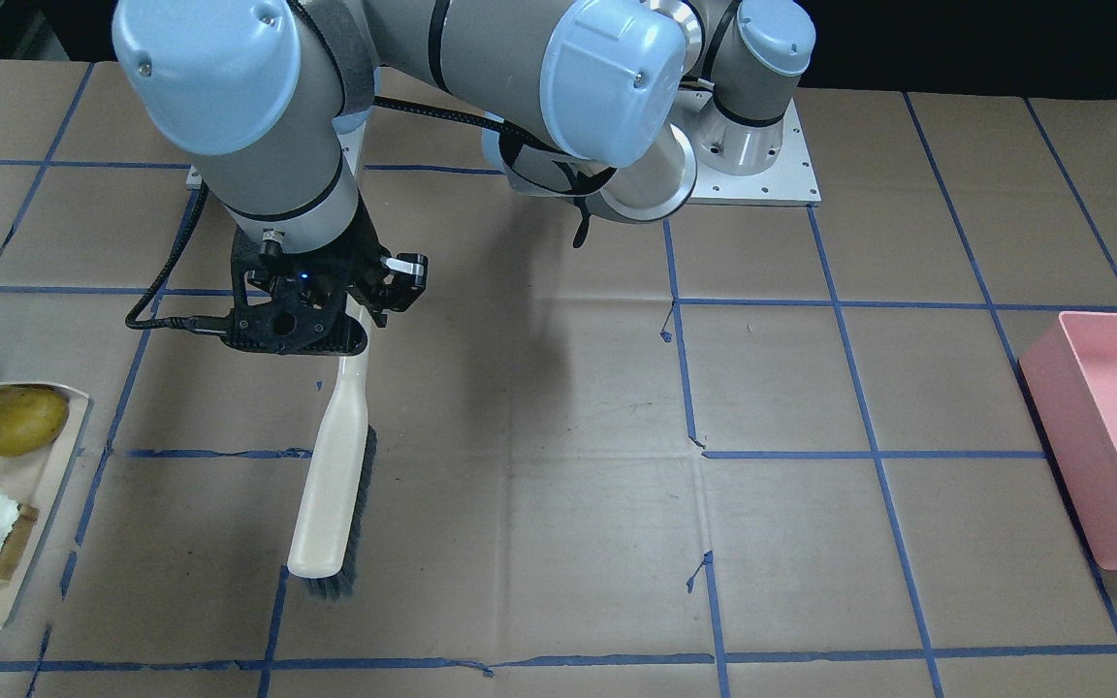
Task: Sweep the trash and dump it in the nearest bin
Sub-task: 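Carry the dustpan over the bin with the right gripper while the left withdraws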
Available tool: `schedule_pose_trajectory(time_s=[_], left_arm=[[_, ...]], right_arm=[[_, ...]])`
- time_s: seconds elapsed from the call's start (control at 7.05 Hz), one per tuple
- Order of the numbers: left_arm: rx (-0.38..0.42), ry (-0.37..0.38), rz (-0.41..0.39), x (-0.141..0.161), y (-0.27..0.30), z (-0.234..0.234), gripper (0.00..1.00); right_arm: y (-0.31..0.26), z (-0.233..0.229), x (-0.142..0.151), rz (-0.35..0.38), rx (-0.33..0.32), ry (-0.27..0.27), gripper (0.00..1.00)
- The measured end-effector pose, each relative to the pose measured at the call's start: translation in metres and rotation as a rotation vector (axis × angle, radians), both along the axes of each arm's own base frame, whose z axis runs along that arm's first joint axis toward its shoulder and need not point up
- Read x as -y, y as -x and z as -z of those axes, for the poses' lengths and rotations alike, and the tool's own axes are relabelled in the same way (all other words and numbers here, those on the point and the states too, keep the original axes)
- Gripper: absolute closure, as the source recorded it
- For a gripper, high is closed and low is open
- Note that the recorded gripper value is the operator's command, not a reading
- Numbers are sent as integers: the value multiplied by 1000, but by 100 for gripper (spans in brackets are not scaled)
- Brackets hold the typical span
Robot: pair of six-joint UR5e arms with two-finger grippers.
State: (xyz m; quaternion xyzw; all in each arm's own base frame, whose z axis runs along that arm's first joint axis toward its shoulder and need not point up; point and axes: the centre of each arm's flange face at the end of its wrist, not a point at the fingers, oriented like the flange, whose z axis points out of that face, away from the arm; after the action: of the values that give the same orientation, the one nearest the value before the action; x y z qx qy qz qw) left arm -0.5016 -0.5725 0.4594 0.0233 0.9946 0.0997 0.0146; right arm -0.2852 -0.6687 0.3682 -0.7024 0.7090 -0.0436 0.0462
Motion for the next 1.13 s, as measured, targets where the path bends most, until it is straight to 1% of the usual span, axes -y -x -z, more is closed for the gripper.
schedule_pose_trajectory(time_s=[0.28,0.57,0.85,1.13], left_arm=[[17,-34,2,28,-3,-4,95],[19,-41,-6,47,-8,5,95],[17,-40,-26,57,-22,14,95],[10,-28,-49,54,-46,32,95]], right_arm=[[32,-5,-15,8,9,3,98],[63,-13,-31,20,25,4,98],[103,-26,-52,24,14,7,98],[143,-32,-73,34,-11,5,98]])
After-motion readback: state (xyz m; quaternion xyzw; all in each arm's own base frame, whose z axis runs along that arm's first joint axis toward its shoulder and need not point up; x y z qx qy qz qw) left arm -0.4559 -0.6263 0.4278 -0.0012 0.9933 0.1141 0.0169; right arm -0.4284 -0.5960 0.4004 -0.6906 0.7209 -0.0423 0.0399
